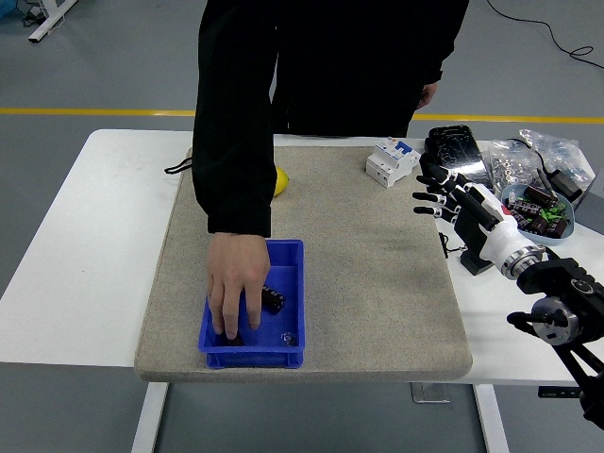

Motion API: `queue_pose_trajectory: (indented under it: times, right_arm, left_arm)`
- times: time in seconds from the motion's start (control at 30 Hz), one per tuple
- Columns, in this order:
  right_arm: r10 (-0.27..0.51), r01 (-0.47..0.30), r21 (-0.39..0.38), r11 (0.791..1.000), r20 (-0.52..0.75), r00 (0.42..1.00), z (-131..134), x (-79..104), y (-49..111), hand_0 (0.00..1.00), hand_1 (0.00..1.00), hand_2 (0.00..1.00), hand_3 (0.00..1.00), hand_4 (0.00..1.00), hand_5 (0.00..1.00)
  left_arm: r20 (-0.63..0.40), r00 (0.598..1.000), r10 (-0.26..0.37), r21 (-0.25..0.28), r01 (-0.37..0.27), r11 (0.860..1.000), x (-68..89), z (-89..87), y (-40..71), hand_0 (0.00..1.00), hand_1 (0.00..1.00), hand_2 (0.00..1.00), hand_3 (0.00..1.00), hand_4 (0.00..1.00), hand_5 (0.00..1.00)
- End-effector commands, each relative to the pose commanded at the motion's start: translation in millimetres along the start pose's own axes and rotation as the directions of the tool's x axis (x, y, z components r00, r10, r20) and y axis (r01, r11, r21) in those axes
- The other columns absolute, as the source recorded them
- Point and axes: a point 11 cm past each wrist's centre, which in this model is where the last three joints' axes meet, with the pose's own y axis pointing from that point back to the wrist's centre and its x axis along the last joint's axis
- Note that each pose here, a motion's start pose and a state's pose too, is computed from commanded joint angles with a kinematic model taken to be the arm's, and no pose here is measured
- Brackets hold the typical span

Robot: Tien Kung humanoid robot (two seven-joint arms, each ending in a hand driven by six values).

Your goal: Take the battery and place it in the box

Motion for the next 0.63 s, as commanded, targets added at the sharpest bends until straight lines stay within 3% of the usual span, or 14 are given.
queue_pose_trajectory:
  times: [0.63]
  right_arm:
    - [-0.029, 0.029, 0.021, 0.999, 0.01, 1.0, -6, -20.5, -9.9, 0.554, 0.642, 0.777, 0.827, 0.998, 0.64]
  left_arm:
    - [0.01, 1.0, -0.008, 0.004, 0.008, 1.0, -3.5, -1.7, 0.2, 0.732, 0.69, 0.696, 0.592, 0.645, 0.543]
